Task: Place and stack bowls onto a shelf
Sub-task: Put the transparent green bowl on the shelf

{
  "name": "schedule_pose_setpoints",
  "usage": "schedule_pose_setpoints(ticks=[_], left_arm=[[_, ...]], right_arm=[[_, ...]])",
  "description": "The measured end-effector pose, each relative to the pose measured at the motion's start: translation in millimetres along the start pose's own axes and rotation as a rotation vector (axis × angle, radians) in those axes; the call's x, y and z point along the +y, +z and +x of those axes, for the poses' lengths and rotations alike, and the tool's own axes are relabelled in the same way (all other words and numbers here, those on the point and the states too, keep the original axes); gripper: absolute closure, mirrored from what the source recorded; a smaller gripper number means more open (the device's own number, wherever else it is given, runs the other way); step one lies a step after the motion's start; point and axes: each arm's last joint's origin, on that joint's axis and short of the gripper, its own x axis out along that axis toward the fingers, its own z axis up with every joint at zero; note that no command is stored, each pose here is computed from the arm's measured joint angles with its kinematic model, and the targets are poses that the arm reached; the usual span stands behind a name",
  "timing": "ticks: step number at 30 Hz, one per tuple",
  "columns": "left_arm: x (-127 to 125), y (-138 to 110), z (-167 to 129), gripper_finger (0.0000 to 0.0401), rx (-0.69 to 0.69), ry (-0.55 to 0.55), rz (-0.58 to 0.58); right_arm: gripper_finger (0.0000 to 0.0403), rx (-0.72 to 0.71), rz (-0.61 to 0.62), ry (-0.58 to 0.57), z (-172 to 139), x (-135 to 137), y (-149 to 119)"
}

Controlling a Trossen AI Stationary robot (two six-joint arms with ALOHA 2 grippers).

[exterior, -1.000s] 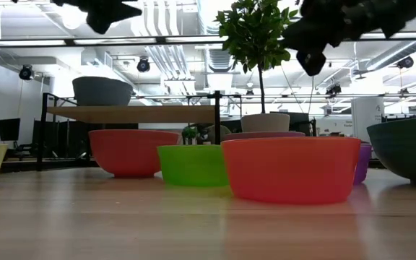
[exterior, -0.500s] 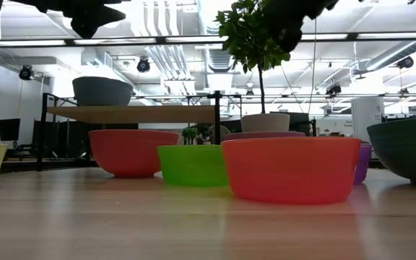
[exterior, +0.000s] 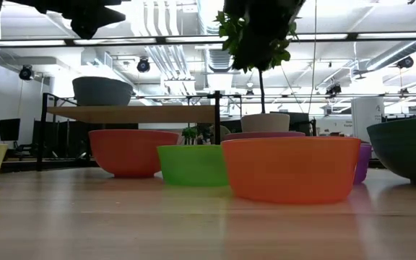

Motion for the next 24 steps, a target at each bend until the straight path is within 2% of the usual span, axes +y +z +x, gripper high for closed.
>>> schedule_pose_setpoints(ticks=[4,10,16,19,24], left_arm=[[-0.3,0.0,1.9,0.0205,-0.001,0.0,0.01],[-0.6,-0.9,4.2,0.0205,0.008,0.0,0.014],[-1.1,-2.4,7.6,0.0205,0.022,0.0,-0.003],[-1.6,-4.2,11.0,0.0205,0.039,0.001,-0.029],[-2.8,-7.1,17.4,0.0205,0.058,0.0,-0.072]], right_arm=[[0.0335,0.03,0.037,0.009,21.5,-2.8,10.3],[0.0335,0.076,0.006,0.211,44.1,1.0,20.3],[0.0335,0.109,0.023,0.249,61.8,21.0,24.6],[0.0335,0.107,0.005,0.185,66.3,36.0,27.3],[0.0335,0.133,-0.015,-0.095,65.4,51.6,28.6]])
